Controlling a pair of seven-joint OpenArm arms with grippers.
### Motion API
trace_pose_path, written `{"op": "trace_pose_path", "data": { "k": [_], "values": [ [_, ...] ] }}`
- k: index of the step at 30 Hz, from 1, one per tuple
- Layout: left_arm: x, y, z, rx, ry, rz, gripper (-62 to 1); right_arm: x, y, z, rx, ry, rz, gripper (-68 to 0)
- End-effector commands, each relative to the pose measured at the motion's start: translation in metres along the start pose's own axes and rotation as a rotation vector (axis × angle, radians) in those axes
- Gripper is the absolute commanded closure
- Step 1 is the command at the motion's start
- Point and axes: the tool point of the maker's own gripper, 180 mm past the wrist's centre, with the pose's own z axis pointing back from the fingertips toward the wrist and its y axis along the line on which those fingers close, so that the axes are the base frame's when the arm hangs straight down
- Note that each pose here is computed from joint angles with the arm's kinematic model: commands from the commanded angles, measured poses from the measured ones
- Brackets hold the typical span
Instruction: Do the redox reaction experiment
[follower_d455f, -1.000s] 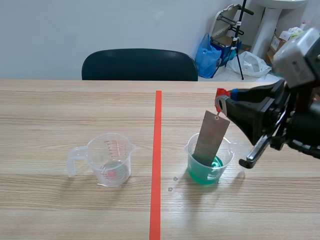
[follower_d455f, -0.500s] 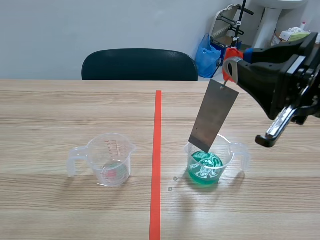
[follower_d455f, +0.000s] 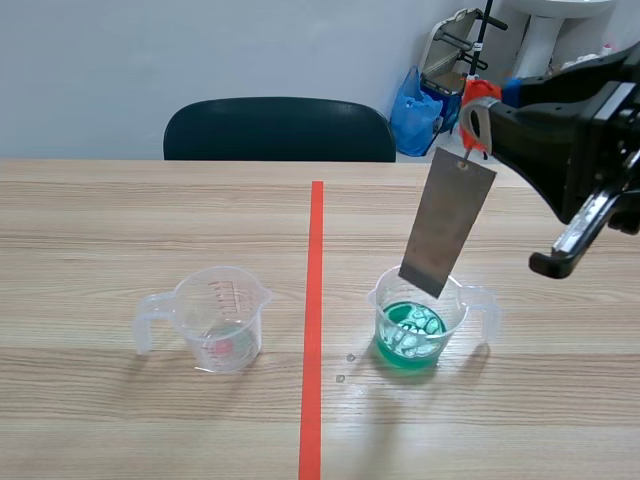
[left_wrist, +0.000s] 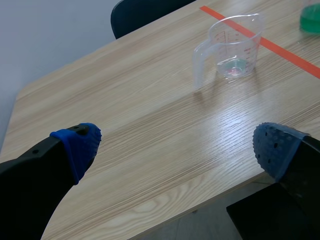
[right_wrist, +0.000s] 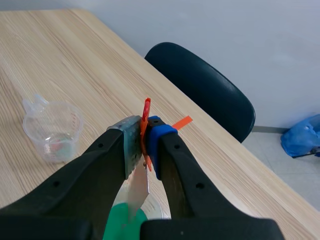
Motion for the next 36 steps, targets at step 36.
{"op": "trace_pose_path", "data": {
  "k": [36],
  "values": [
    [0.0067, 0.0028, -0.0014, 0.01, -0.029, -0.002, -62.3, 0.0169, -0.0048, 0.0072, -0.021, -0.049, 0.016, -0.6]
  ]
}}
